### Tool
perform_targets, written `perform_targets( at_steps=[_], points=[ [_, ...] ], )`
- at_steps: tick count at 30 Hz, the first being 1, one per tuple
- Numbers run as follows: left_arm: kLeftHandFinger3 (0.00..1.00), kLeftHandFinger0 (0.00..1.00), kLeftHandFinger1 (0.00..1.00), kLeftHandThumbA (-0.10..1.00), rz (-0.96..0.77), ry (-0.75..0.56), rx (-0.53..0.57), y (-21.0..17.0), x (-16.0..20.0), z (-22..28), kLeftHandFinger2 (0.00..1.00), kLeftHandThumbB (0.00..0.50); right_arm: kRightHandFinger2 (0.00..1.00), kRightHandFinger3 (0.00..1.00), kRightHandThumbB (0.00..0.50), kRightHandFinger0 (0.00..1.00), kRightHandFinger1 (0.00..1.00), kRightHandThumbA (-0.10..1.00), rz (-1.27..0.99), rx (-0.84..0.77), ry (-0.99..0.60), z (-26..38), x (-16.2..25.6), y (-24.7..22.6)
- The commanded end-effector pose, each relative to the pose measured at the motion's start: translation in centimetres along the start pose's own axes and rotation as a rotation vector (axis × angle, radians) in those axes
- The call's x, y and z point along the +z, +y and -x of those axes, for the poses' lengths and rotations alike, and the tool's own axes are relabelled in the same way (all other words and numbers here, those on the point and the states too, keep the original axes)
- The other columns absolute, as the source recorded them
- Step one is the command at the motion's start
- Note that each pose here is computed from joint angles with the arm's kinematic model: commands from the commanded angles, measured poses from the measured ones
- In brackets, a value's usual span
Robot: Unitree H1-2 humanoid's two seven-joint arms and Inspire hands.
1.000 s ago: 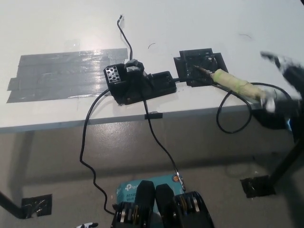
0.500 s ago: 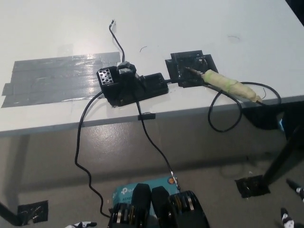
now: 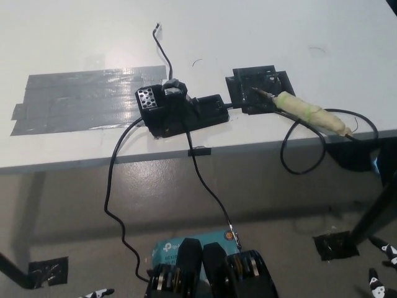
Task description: The robot uses its right hand to grab the soldering gun kept on the middle of the table and pulls it out of its base and keep it on the right side of the base
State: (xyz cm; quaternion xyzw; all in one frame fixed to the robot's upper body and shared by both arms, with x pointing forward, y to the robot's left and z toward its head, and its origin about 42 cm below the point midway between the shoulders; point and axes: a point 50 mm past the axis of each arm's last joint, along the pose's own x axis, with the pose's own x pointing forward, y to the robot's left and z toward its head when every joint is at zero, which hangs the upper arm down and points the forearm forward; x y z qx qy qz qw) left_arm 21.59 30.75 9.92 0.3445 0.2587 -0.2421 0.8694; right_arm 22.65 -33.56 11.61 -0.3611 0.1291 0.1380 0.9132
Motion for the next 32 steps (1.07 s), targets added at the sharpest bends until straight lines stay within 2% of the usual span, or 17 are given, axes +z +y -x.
perform_targets(
  at_steps=[1, 4, 5, 8, 9, 11, 18, 21, 27, 29, 32],
  points=[
    [0.99, 0.72, 0.83, 0.61, -0.013, 0.004, -0.012, 0.5, 0.1, 0.8, 0.92, 0.279, 1.0, 1.0, 0.196, 0.79, 0.95, 0.05, 0.032, 0.032, -0.05, 0.4, 1.1, -0.8],
    [0.99, 0.72, 0.83, 0.61, -0.018, 0.008, -0.012, 0.4, 0.1, 0.7, 0.91, 0.276, 1.0, 1.0, 0.193, 0.79, 0.95, 0.07, 0.06, 0.058, -0.031, 0.5, 1.2, -1.1],
    [1.0, 0.72, 0.83, 0.62, -0.025, 0.009, -0.01, 0.5, 0.2, 0.6, 0.92, 0.279, 1.0, 1.0, 0.18, 0.78, 0.94, 0.12, 0.097, 0.064, -0.025, 0.6, 1.4, -1.2],
    [1.0, 0.74, 0.86, 0.6, -0.018, 0.003, -0.009, 0.5, 0.3, 0.6, 0.94, 0.268, 1.0, 1.0, 0.183, 0.79, 0.94, 0.09, 0.079, 0.068, -0.032, 0.5, 1.4, -1.4],
    [1.0, 0.74, 0.87, 0.6, -0.024, 0.002, -0.01, 0.5, 0.4, 0.7, 0.95, 0.27, 1.0, 1.0, 0.168, 0.82, 0.96, 0.11, 0.091, 0.082, -0.028, 0.5, 1.4, -1.5],
    [1.0, 0.73, 0.86, 0.61, -0.027, 0.001, -0.005, 0.6, 0.5, 0.8, 0.94, 0.272, 1.0, 1.0, 0.169, 0.83, 0.96, 0.13, 0.102, 0.086, -0.029, 0.4, 1.5, -1.6],
    [1.0, 0.73, 0.84, 0.62, -0.068, 0.002, -0.012, 1.3, 1.0, 0.3, 0.92, 0.265, 1.0, 1.0, 0.175, 0.76, 0.95, 0.17, 0.079, 0.103, -0.033, 0.2, 1.8, -1.9],
    [1.0, 0.74, 0.84, 0.6, -0.053, 0.002, -0.007, 1.3, 1.1, 0.3, 0.91, 0.272, 1.0, 1.0, 0.166, 0.79, 0.97, 0.15, 0.086, 0.108, -0.034, 0.3, 2.0, -2.1],
    [1.0, 0.7, 0.8, 0.58, -0.045, -0.007, 0.041, 1.0, 1.2, 0.5, 0.88, 0.258, 1.0, 1.0, 0.17, 0.77, 0.95, 0.17, 0.098, 0.126, -0.03, 0.2, 1.7, -2.0],
    [1.0, 0.69, 0.78, 0.57, -0.035, -0.014, 0.052, 0.9, 1.3, 0.5, 0.85, 0.249, 1.0, 1.0, 0.176, 0.75, 0.95, 0.2, 0.088, 0.138, -0.027, 0.1, 1.5, -2.0],
    [1.0, 0.64, 0.75, 0.57, -0.035, -0.012, 0.052, 0.9, 1.3, 0.5, 0.83, 0.252, 1.0, 1.0, 0.16, 0.77, 0.97, 0.24, 0.105, 0.151, -0.016, 0.1, 1.6, -2.0]
  ],
)
